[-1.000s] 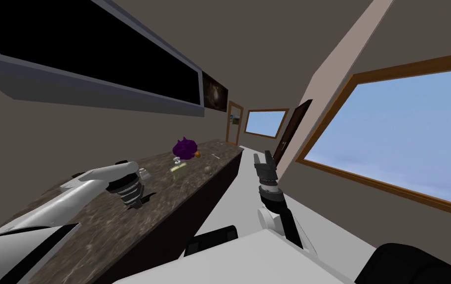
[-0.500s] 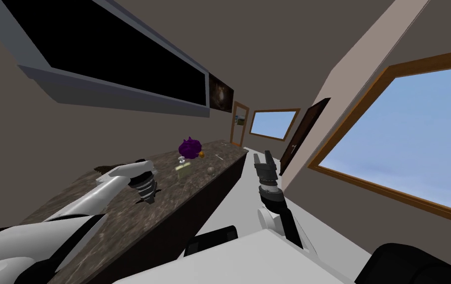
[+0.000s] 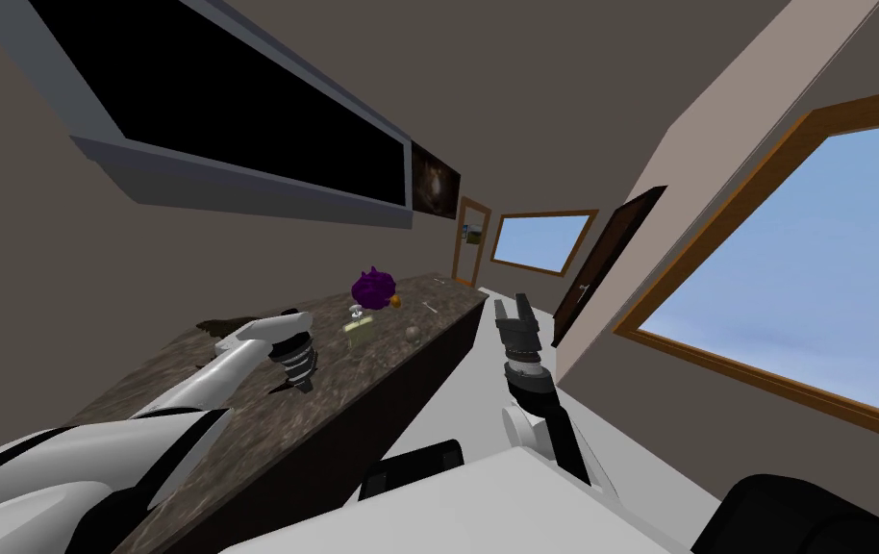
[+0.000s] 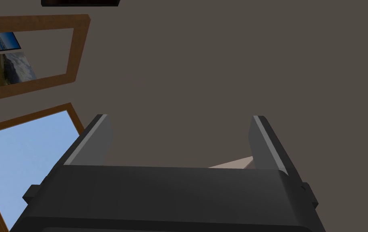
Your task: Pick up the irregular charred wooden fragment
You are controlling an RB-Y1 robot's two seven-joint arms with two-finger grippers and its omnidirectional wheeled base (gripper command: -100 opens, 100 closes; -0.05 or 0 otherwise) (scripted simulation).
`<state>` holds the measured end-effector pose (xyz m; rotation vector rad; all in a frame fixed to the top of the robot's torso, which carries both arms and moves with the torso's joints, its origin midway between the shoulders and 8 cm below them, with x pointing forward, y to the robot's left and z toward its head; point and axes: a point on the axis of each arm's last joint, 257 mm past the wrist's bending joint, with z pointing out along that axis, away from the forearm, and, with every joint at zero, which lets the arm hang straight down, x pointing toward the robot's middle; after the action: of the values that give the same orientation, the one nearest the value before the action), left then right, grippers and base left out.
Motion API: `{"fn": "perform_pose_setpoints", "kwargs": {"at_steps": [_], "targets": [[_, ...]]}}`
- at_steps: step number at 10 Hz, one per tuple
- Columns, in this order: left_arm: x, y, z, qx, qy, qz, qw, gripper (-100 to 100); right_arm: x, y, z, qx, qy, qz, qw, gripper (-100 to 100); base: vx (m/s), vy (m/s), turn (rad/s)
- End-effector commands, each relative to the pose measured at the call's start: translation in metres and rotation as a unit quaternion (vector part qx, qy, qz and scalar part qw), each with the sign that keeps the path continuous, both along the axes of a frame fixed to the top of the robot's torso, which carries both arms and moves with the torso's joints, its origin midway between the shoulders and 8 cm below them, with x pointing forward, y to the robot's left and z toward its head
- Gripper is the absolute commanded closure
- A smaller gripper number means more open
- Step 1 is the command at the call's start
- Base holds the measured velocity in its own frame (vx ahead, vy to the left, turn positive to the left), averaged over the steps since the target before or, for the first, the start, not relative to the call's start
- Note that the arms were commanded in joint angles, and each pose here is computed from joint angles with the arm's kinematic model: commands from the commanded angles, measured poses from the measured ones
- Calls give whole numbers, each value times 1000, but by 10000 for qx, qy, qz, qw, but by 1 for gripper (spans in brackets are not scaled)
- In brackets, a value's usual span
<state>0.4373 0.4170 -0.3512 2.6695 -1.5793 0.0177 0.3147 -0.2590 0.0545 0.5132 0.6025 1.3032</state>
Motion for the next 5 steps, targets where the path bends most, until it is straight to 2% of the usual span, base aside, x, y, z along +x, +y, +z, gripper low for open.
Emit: {"fn": "perform_pose_setpoints", "kwargs": {"at_steps": [1,5], "targets": [[0,0,0,0,-1,-2,10000,-100,0,0,0,0,0,0,10000,0,0,0,0],[0,0,0,0,-1,-2,10000,-100,0,0,0,0,0,0,10000,0,1,-2,6]]}}
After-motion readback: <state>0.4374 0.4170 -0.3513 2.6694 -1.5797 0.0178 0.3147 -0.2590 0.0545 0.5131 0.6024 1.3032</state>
